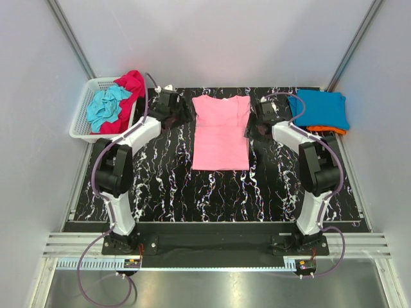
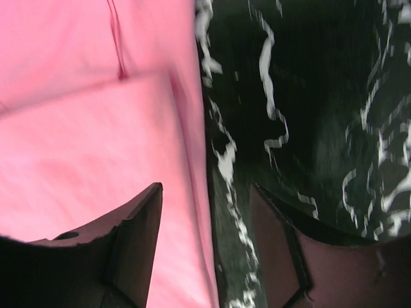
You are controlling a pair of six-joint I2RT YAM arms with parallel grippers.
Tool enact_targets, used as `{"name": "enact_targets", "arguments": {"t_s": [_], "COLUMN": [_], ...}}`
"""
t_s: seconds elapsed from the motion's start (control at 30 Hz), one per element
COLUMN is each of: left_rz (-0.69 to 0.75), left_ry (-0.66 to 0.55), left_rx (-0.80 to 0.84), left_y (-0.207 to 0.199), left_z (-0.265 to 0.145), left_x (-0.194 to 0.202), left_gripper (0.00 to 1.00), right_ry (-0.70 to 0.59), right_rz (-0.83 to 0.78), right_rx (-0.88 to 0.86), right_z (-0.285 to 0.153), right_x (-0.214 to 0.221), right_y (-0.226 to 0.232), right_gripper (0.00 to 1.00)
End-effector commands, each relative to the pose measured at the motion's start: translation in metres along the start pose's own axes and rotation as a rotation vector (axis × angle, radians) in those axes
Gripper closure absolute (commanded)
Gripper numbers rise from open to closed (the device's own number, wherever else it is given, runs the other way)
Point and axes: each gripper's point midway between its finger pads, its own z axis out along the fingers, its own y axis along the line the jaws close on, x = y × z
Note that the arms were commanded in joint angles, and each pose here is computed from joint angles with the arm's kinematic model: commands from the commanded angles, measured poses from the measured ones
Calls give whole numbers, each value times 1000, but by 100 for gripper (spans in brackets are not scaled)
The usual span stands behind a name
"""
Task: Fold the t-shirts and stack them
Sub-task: Fold the tshirt
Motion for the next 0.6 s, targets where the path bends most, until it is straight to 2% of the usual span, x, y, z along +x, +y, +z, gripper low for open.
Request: {"name": "enact_targets", "arguments": {"t_s": [0.0, 0.1, 0.13, 0.17, 0.27, 0.47, 0.57], "left_rz": [-57, -95, -106, -115, -116, -145, -164], "left_ry": [126, 200, 205, 261, 316, 375, 375], "left_rx": [-21, -49, -34, -26, 66, 199, 198], "left_y": [14, 32, 31, 36, 28, 17, 20], "left_z": [-22, -36, -42, -46, -58, -75, -76], "left_x": [43, 81, 85, 108, 135, 166, 170], "left_gripper": [34, 34, 34, 34, 34, 34, 33], "right_ry": [19, 74, 85, 124, 135, 188, 198], "right_rz": [21, 23, 29, 29, 28, 46, 57], "right_rx": [-86, -106, -118, -142, -252, -335, -354], "right_z": [-37, -49, -54, -57, -76, -93, -93], "right_x": [15, 45, 51, 67, 78, 112, 123], "right_y": [3, -6, -6, -7, 5, 4, 3], "right_gripper": [34, 33, 33, 33, 28, 27, 27]}}
